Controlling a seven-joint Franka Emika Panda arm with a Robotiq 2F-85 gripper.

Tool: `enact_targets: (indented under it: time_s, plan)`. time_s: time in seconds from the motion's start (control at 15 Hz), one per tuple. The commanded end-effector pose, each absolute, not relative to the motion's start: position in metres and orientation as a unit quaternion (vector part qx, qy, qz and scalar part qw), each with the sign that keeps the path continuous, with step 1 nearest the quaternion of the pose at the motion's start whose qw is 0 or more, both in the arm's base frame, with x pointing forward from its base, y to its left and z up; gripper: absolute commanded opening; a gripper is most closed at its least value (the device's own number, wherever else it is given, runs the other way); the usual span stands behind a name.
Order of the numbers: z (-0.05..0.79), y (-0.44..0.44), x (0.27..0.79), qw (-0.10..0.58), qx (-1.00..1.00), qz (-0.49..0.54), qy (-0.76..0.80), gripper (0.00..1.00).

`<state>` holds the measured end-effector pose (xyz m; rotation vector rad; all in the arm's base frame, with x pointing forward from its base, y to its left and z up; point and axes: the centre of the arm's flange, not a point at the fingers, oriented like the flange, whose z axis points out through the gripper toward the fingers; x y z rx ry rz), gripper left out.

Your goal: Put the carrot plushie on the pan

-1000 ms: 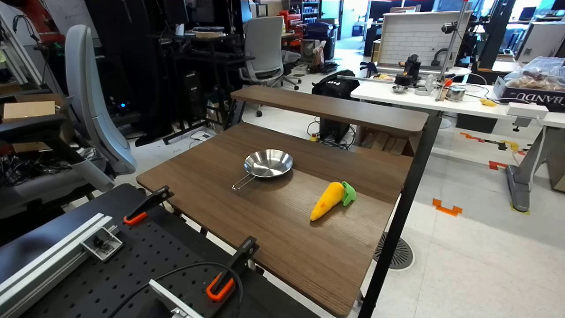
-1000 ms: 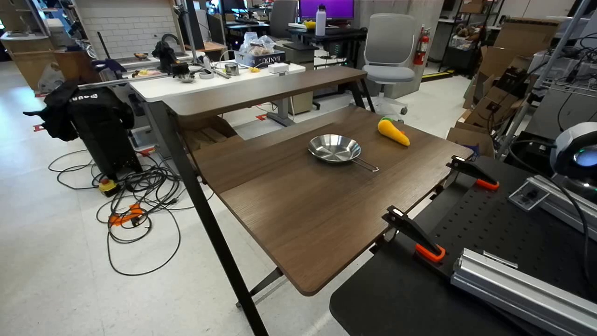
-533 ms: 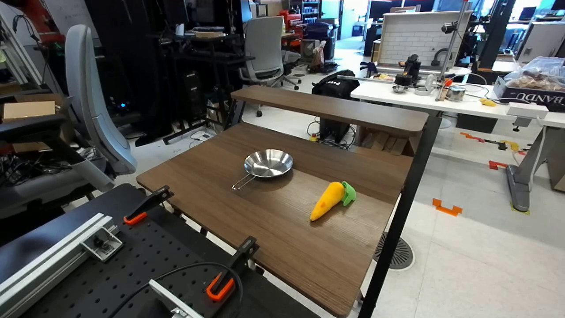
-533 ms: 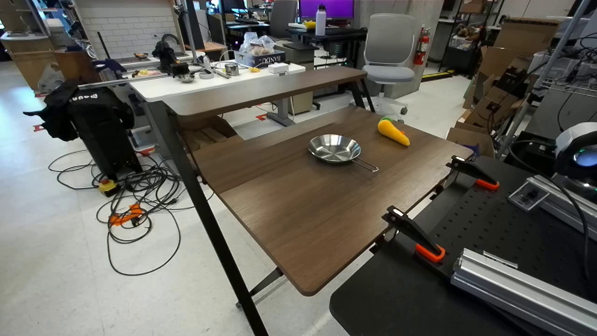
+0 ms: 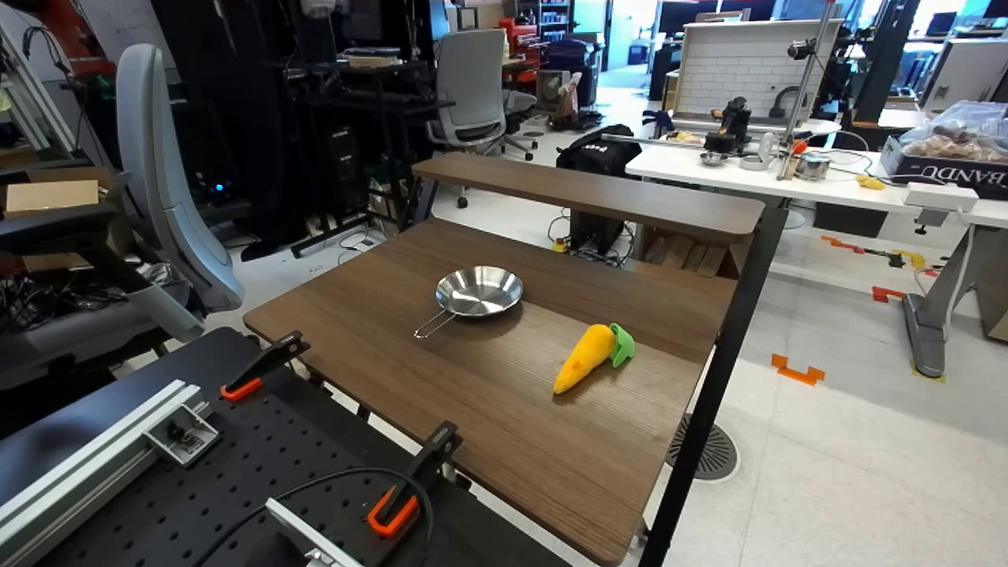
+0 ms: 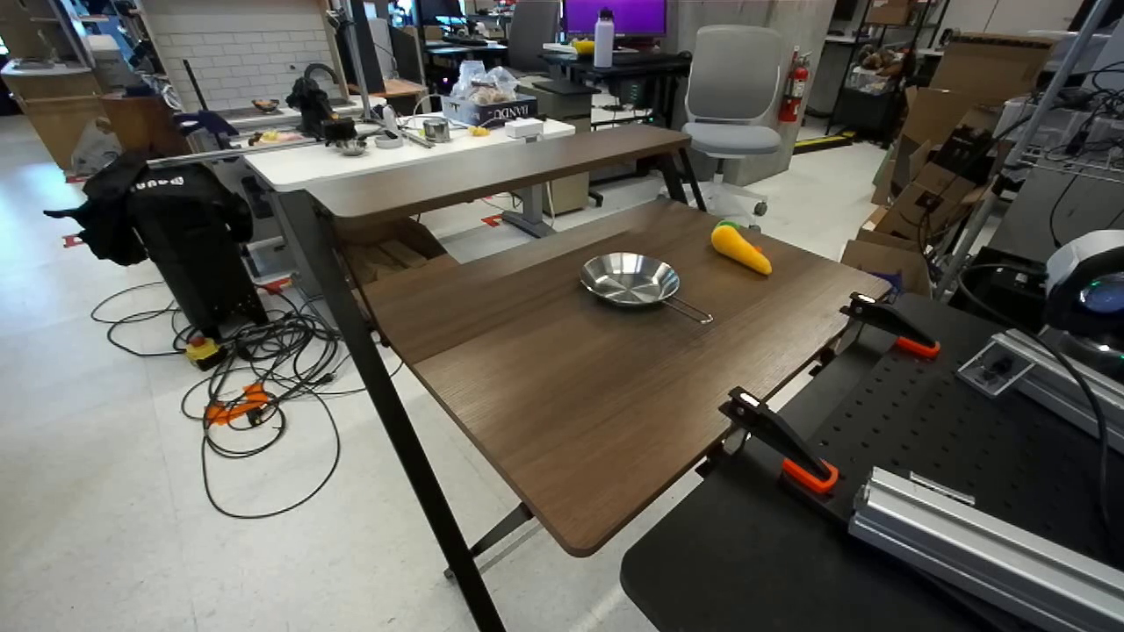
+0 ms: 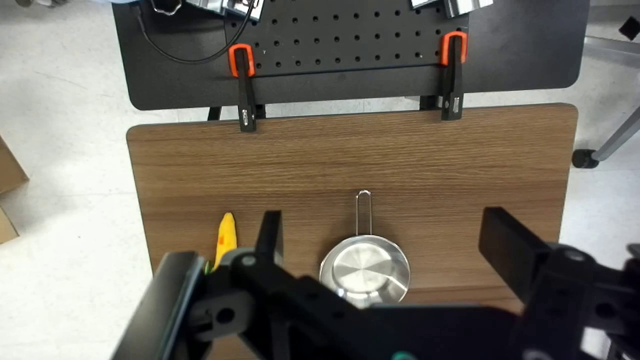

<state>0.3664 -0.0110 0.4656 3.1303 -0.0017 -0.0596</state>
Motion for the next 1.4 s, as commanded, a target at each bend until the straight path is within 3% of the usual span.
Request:
enact_targets:
  time_s: [0.0, 0.73, 1.33]
  plan:
    - [0.44, -0.028, 0.372, 0.007, 0.999, -0.043, -0.008, 1.0]
    - [0.354, -0.112, 0.409, 0.037, 0.995, -0.087, -0.04, 1.0]
    - [0.285, -0.146, 0.471, 0.063, 0.995, -0.078, -0.011, 1.0]
